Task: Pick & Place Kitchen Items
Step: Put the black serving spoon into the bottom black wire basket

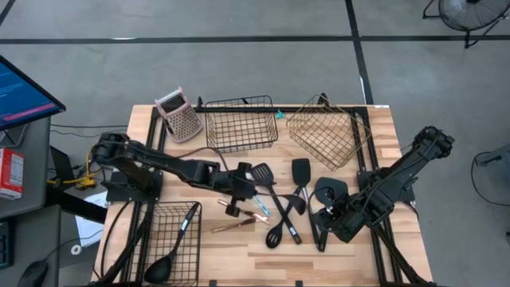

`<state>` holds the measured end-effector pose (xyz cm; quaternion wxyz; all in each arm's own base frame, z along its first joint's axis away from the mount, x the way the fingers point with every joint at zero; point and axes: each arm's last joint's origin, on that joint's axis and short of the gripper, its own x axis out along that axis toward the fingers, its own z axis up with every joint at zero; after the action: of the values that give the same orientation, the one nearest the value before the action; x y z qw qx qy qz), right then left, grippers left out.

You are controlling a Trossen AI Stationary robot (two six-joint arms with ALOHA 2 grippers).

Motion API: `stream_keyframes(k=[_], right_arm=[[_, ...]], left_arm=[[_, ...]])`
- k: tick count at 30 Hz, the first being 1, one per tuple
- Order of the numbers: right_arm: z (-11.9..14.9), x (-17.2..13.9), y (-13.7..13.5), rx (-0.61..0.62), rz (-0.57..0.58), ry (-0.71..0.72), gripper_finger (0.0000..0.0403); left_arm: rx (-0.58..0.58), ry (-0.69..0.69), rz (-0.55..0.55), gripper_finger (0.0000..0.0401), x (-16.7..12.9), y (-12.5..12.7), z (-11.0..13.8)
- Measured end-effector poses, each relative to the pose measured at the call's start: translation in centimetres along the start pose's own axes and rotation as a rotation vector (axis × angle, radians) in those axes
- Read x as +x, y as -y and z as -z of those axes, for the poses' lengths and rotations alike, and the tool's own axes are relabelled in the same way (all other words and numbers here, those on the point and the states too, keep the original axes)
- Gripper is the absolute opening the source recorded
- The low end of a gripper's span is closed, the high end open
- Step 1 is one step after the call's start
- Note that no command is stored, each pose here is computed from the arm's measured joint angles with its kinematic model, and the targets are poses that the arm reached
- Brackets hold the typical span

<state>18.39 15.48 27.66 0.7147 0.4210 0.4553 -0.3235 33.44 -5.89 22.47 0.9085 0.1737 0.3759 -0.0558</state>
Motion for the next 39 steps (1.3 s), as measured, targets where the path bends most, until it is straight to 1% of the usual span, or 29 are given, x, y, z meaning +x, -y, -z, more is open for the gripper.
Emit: stream_keyframes(k=[4,7,12,15,17,21,25,28,32,36,39], right_arm=[[0.0,0.0,0.0,-0.01,0.001,0.0,0.026],[0.0,0.0,0.0,-0.01,0.001,0.0,0.026],[0.0,0.0,0.0,-0.01,0.002,0.001,0.026],[0.0,0.0,0.0,-0.01,0.001,0.001,0.026],[0.0,0.0,0.0,-0.009,0.001,0.002,0.026],[0.0,0.0,0.0,-0.009,0.0,0.003,0.026],[0.0,0.0,0.0,-0.009,0.0,0.003,0.026],[-0.1,0.0,0.0,-0.006,0.001,0.004,0.026],[-0.4,0.1,-0.1,0.004,0.004,0.007,0.026],[-0.8,0.2,-0.2,0.001,0.007,0.013,0.026],[-1.1,0.3,-0.2,0.009,0.01,0.018,0.026]], left_arm=[[-0.01,-0.012,-0.015,0.0002,-2.6,-0.9,0.0],[-0.013,0.007,-0.023,0.0002,-4.7,-1.3,-0.1],[-0.024,0.085,-0.037,0.0002,-8.3,-1.8,-0.5],[-0.032,0.106,-0.031,0.0002,-10.6,-2.1,-0.2],[-0.048,0.107,-0.008,0.0002,-12.0,-2.1,0.2],[-0.025,0.059,0.089,0.0002,-14.6,-1.2,1.5],[-0.024,-0.025,0.235,0.0002,-16.6,0.1,3.0],[-0.07,-0.075,0.341,0.0002,-18.0,1.0,3.9],[-0.114,-0.105,0.455,0.0002,-19.9,1.9,4.9],[-0.177,-0.128,0.526,0.0002,-21.6,2.3,5.8],[-0.246,-0.195,0.566,0.0002,-22.2,2.6,6.5]])
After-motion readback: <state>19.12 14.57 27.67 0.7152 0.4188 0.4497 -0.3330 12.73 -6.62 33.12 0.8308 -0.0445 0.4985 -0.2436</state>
